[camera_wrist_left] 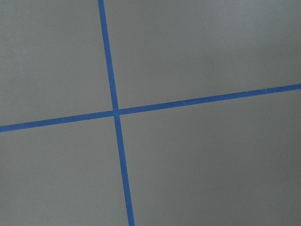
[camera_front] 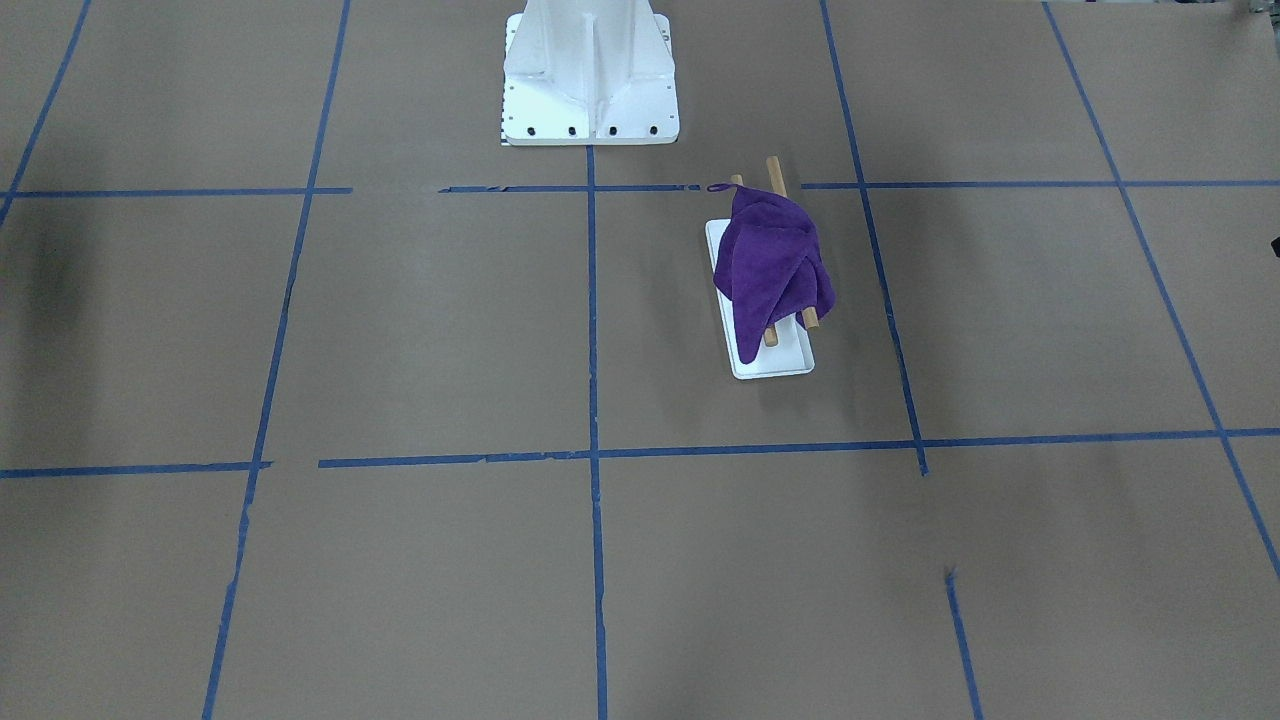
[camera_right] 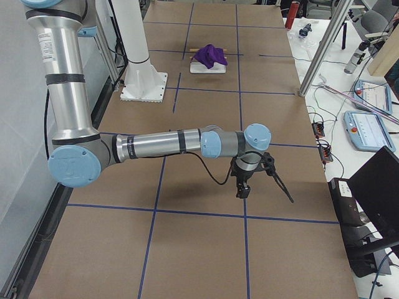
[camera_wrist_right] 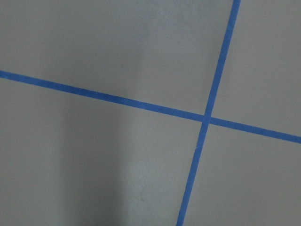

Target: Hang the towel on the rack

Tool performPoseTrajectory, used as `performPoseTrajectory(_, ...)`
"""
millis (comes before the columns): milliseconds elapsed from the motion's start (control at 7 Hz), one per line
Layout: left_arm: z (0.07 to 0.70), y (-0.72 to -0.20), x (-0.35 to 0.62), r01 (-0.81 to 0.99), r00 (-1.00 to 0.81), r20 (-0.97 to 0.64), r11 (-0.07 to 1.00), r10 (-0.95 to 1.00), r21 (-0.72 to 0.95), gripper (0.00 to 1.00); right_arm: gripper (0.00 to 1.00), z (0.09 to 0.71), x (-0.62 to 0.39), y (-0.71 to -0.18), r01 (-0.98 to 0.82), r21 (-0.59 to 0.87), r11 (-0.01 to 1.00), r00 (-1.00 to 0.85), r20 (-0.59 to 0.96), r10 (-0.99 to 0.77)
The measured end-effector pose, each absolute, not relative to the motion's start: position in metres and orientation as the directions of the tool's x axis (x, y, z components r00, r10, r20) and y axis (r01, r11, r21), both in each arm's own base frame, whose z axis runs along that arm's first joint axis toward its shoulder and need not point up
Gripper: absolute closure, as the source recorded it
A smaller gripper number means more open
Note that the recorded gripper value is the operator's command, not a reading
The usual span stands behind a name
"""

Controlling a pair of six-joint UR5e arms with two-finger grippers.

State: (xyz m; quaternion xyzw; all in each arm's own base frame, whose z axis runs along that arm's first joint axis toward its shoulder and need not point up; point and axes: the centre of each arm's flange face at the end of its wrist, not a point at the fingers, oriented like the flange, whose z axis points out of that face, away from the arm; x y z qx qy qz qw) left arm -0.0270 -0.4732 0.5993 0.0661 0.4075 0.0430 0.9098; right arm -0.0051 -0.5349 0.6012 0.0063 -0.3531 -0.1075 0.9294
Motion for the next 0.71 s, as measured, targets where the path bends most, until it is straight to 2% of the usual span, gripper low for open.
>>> performPoseTrajectory(429,0.616,-0.464,-0.027,-0.026,0.665,-0.738,0.991,0.113,0.129,0.0,0.0,0.594,0.002,-0.521,0.188,0.068,0.98,0.74,0.646,-0.187)
performPoseTrajectory(714,0.605,-0.472,-0.027,-0.022,0.66,-0.735,0.981,0.158,0.192,0.0,0.0,0.584,0.0,-0.534,0.184,0.072,0.98,0.736,0.651,-0.186)
